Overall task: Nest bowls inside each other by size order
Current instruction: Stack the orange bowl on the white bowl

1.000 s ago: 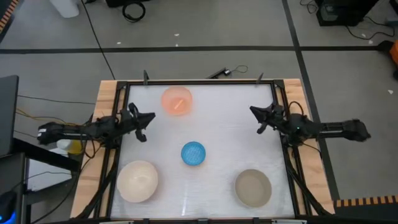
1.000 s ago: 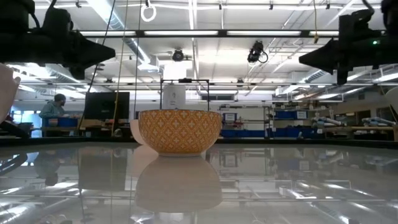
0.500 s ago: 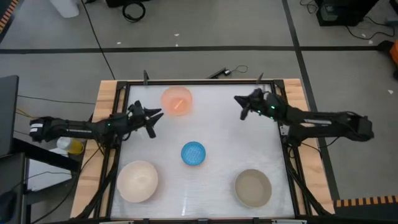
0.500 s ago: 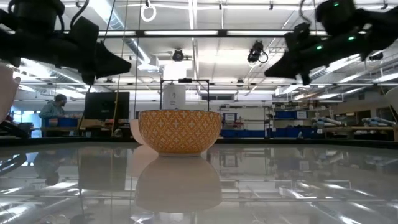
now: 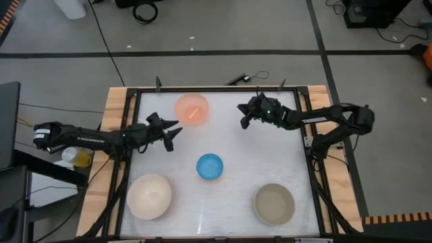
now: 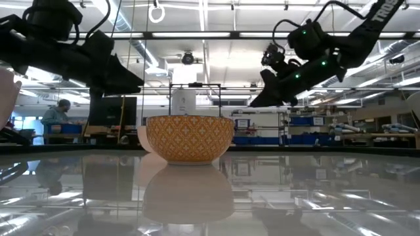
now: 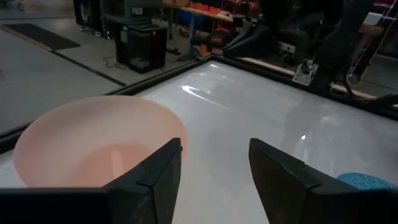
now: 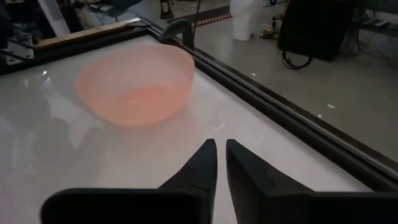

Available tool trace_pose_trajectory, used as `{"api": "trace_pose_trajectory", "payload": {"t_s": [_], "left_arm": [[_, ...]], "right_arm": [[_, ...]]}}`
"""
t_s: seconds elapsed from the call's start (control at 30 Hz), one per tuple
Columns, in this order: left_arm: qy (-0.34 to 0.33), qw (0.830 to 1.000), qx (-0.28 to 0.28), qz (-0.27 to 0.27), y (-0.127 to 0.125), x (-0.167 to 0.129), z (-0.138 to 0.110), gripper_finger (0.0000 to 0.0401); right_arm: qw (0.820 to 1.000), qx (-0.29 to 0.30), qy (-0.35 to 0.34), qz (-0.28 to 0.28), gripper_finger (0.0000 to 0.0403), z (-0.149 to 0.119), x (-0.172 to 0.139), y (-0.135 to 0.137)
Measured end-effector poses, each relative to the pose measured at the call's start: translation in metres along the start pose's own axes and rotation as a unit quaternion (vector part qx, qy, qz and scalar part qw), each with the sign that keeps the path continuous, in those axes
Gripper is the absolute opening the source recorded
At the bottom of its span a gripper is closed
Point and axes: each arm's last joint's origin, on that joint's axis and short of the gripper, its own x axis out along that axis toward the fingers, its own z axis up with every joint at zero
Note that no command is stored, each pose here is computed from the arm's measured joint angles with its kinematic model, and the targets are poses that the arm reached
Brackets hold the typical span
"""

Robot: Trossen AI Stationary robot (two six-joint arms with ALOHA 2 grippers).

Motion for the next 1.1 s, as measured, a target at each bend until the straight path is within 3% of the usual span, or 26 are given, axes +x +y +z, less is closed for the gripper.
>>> {"api": "trace_pose_trajectory", "payload": {"t_s": [0.33,0.57,0.93,1.1], "left_arm": [[0.013,1.0,0.008,0.014,0.0,0.004,-0.005,0.0192],[0.014,1.0,0.011,0.014,0.0,0.004,-0.005,0.0192],[0.015,0.999,0.011,0.038,0.005,0.006,-0.005,0.0192],[0.025,1.0,0.007,0.007,0.005,0.006,-0.005,0.0192]], "right_arm": [[0.998,-0.003,0.014,0.064,0.014,0.003,0.019,0.008],[0.998,0.004,0.026,0.062,0.0201,-0.001,0.024,0.008],[0.99,0.037,0.039,0.127,0.0216,0.0,0.023,0.022],[0.987,0.033,0.039,0.154,0.0215,0.01,0.022,0.042]]}}
